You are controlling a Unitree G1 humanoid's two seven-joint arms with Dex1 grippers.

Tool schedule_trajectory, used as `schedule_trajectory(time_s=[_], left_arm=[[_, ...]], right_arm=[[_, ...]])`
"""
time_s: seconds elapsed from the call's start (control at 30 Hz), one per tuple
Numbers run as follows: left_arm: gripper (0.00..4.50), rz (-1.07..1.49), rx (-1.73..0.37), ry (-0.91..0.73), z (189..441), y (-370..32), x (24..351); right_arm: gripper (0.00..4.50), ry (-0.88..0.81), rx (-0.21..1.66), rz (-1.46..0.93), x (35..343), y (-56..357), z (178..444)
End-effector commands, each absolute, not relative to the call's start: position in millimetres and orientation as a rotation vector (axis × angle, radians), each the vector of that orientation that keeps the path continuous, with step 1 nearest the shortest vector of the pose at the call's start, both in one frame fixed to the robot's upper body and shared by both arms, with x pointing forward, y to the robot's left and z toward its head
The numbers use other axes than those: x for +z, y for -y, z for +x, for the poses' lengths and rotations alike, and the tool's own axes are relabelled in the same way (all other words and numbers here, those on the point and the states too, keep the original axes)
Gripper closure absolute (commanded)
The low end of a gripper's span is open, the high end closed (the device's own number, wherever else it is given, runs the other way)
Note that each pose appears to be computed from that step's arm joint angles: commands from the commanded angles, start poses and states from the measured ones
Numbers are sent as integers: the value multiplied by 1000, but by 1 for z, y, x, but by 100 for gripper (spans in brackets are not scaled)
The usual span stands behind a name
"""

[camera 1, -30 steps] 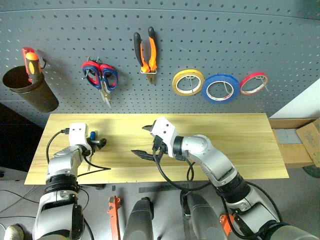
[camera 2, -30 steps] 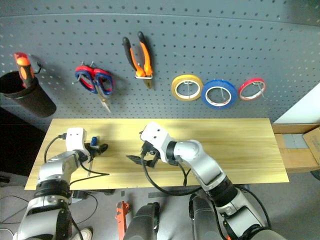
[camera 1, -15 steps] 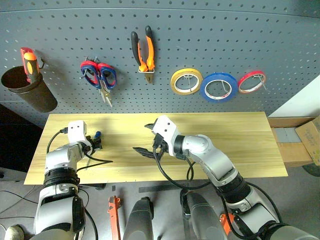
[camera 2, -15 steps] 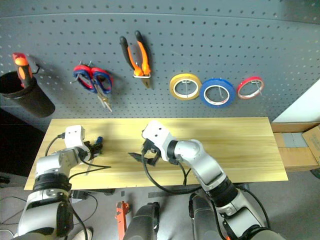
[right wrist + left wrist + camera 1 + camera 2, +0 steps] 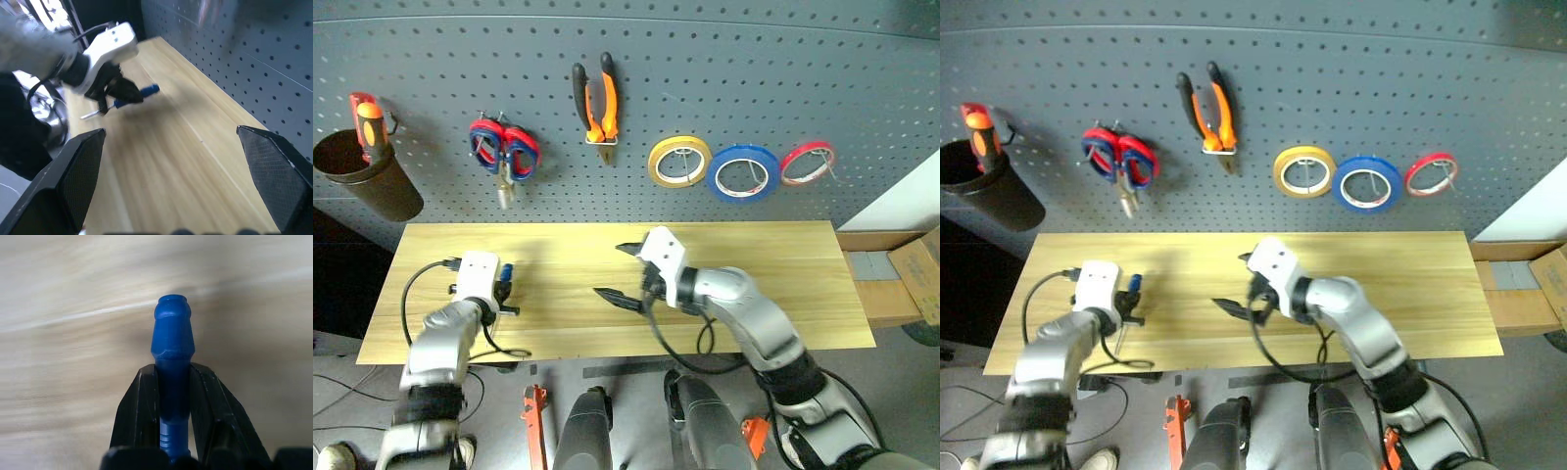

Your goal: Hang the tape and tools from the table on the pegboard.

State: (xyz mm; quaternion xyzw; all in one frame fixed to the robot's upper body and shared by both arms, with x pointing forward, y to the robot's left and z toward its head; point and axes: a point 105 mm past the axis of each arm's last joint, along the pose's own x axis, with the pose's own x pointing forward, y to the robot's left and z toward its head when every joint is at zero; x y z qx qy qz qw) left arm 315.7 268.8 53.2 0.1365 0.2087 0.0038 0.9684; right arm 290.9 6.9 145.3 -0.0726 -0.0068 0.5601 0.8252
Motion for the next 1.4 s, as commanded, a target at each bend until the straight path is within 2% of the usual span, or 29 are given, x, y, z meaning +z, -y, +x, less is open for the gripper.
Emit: schedule_trajectory(time_s=[0.03,0.1,0.3,0.4,0.5,0.7,0.8,0.93,1.17,1.4], left_arm=[[399,429,88,-226,305,-259,104],[399,527,131,-114,300,-255,130],[399,726,370,290,289,-273,253],[399,767,437,449,295,-282,310],[399,742,454,523,311,-288,345],[399,604,437,554,355,-293,364],[399,483,426,524,382,-296,363],[399,381,411,501,403,-298,362],[399,373,418,513,411,-302,366],[399,305,455,407,409,-320,329]], right_arm=[[0,165,1251,-20,179,-5,271],[0,183,1252,47,186,-5,268],[0,322,1236,209,232,-25,273],[0,391,1226,239,255,-39,279],[0,439,1206,247,272,-48,286],[0,461,1181,208,272,-53,295],[0,456,1160,204,271,-50,299],[0,441,1140,192,266,-47,299],[0,420,1113,186,259,-44,298],[0,406,1097,174,255,-40,300]])
